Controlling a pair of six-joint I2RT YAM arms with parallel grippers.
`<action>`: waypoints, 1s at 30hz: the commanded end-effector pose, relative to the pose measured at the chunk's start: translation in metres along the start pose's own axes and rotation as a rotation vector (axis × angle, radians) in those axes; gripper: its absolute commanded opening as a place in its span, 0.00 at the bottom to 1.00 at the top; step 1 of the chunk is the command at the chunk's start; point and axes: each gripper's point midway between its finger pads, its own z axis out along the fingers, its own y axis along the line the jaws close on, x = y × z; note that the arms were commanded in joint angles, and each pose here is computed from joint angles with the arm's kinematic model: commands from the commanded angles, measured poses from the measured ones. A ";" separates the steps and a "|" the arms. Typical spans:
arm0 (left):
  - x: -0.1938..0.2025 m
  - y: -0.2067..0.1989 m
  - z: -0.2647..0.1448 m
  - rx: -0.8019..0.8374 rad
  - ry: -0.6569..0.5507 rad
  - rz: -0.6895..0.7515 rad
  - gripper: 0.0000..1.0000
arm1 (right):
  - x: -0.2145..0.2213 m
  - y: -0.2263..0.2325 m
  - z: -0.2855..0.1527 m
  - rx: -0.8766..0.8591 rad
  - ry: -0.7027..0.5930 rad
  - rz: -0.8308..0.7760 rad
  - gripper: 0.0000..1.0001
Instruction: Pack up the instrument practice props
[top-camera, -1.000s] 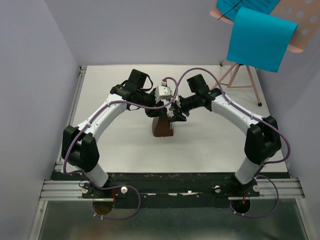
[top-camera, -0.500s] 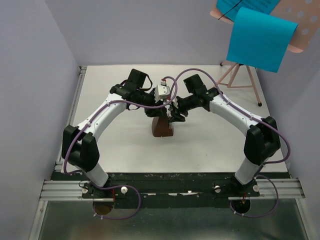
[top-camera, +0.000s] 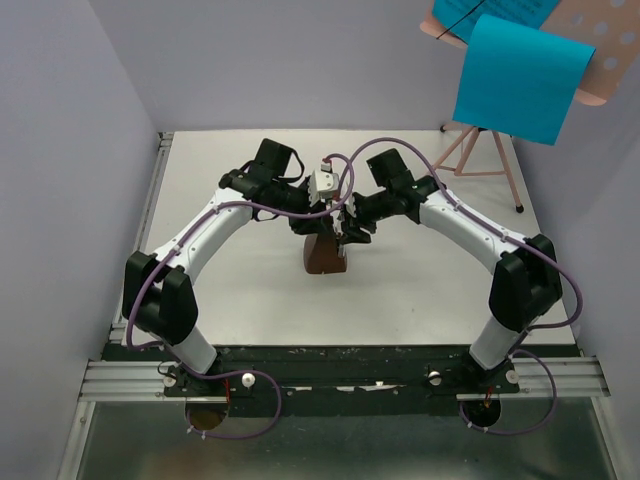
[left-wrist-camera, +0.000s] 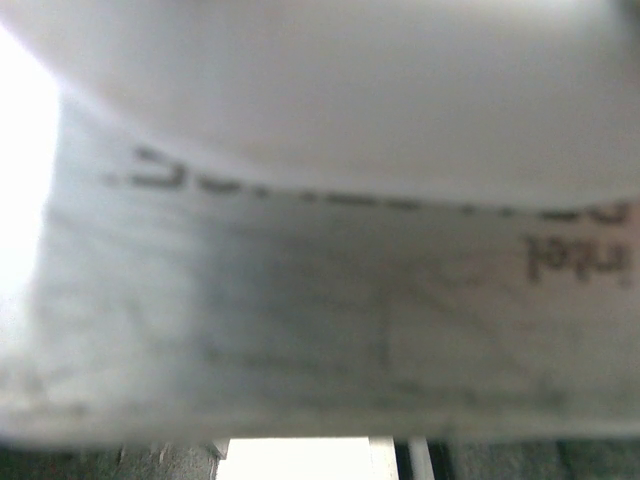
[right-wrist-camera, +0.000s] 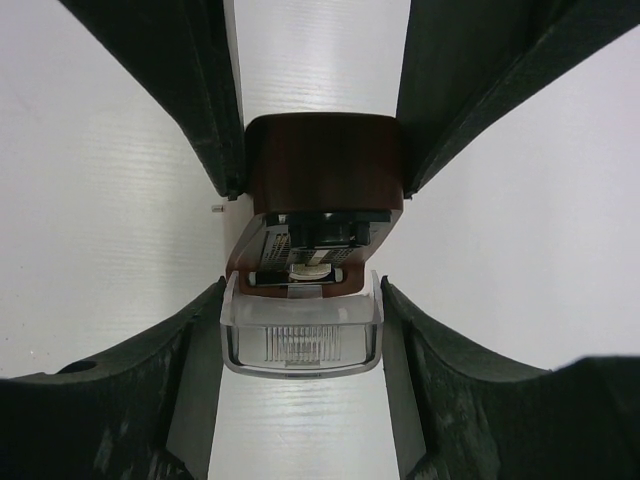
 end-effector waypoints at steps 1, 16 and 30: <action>0.006 -0.025 0.008 0.065 0.005 0.001 0.00 | -0.006 -0.004 0.003 0.059 -0.001 0.005 0.00; 0.011 -0.031 0.007 0.076 -0.023 0.009 0.00 | -0.015 -0.019 -0.013 0.073 -0.100 0.032 0.00; 0.011 -0.027 0.008 0.068 -0.019 0.009 0.00 | -0.014 -0.011 -0.012 -0.010 -0.088 0.049 0.00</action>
